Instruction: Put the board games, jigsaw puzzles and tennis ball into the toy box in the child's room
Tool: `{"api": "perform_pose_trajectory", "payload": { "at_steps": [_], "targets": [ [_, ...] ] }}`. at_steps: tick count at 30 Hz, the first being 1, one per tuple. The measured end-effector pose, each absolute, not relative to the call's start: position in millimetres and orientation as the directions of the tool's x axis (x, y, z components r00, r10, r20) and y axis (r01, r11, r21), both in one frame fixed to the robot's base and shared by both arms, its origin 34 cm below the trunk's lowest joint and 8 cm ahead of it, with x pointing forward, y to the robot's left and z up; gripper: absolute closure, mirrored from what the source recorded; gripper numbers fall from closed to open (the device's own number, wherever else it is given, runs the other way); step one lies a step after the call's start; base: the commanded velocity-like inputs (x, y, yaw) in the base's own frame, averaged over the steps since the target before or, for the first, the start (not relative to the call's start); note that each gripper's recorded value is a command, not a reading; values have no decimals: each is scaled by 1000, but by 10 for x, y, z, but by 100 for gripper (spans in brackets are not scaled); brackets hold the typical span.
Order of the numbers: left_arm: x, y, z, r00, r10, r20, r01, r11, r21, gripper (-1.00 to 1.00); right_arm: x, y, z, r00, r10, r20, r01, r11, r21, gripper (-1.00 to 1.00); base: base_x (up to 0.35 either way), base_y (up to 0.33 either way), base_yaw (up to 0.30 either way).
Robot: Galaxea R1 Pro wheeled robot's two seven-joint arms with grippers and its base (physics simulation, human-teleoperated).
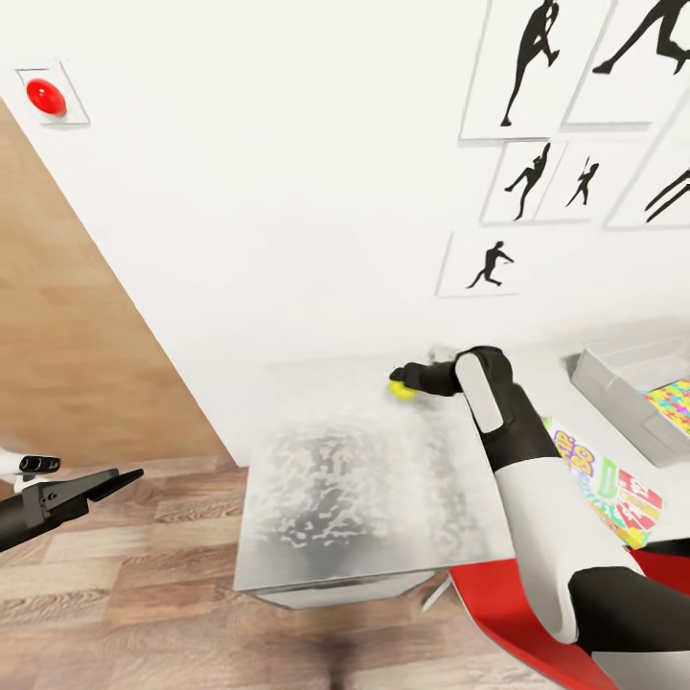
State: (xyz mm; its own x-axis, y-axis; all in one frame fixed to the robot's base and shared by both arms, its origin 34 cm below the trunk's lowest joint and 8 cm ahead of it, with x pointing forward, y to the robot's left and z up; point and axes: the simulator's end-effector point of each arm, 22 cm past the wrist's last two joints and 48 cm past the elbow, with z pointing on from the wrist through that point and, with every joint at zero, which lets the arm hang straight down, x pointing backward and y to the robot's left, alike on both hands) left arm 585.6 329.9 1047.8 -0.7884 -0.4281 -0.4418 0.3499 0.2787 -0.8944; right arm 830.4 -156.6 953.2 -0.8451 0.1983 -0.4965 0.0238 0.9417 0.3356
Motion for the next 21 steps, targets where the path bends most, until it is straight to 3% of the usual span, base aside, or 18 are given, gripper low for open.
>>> {"api": "perform_pose_trajectory", "payload": {
  "at_steps": [8,21],
  "targets": [
    [5851,3336,10552,-783,-421,-458,362,290,-886,-100,8413,-1431,10220,-774,271,-572,-44,879,475,100,0,-204,0],
    [5844,3347,10615,-777,-419,-469,373,293,-880,-100,8231,-1531,11216,-707,368,-604,-209,707,676,100,0,-16,0]
  ]
}}
